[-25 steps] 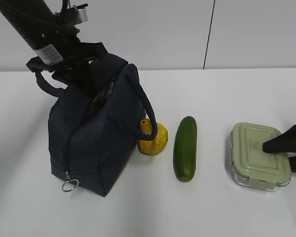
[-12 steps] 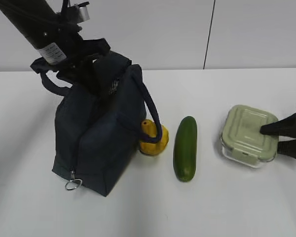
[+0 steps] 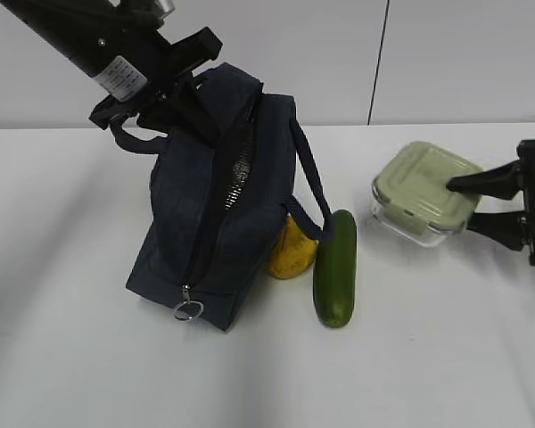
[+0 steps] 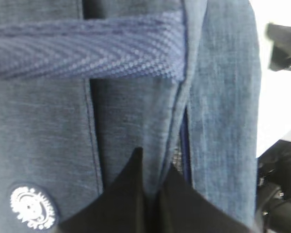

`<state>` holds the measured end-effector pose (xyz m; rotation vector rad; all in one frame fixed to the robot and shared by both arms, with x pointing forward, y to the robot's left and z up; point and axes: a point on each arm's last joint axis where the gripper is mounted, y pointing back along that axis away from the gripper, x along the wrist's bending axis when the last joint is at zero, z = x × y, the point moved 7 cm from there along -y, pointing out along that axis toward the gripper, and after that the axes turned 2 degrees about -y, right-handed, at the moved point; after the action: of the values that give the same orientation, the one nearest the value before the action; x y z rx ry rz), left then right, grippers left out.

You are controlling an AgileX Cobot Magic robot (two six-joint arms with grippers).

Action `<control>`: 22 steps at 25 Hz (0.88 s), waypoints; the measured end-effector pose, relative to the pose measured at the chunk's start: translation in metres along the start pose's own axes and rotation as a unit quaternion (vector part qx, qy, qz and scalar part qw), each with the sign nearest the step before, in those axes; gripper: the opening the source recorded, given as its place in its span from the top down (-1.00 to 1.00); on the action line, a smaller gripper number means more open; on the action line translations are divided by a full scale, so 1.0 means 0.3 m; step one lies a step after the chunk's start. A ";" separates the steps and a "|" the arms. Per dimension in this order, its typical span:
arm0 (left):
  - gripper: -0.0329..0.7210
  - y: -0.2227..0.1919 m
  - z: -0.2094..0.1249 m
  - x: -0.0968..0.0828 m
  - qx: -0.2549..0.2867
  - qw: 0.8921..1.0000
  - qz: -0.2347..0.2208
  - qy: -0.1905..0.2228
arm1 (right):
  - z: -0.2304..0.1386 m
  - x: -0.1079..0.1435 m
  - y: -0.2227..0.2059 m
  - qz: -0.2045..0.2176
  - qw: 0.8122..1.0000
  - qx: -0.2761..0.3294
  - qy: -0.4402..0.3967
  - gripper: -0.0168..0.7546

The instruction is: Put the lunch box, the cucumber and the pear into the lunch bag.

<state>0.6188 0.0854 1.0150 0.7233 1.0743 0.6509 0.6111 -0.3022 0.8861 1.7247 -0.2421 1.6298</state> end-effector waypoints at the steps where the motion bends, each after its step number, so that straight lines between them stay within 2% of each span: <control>1: 0.91 0.000 0.001 0.000 -0.001 1.000 0.000 0.000 | -0.011 0.048 -0.011 0.009 1.000 0.000 0.013 -0.04; 8: 0.91 0.000 0.003 -0.001 -0.003 1.000 -0.001 0.001 | -0.098 0.439 -0.027 0.101 0.989 -0.004 0.112 -0.04; 10: 0.91 0.000 0.004 -0.001 -0.003 1.000 -0.001 0.001 | -0.153 0.580 -0.037 0.135 0.979 0.014 0.153 -0.04; 13: 0.91 0.000 0.004 -0.002 -0.004 1.000 -0.001 0.001 | -0.237 0.721 -0.060 0.177 0.966 0.055 0.181 -0.04; 16: 0.91 0.000 0.004 -0.002 -0.004 1.000 -0.001 0.001 | -0.304 0.775 -0.088 0.188 0.958 0.091 0.197 -0.04; 22: 0.91 0.002 0.006 0.012 -0.004 1.000 0.006 -0.001 | -0.356 0.767 -0.120 0.173 0.955 0.119 0.211 -0.04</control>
<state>0.6215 0.0880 1.0140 0.7231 1.0653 0.6642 0.5893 -0.1322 1.0767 1.5107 -0.1495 2.3219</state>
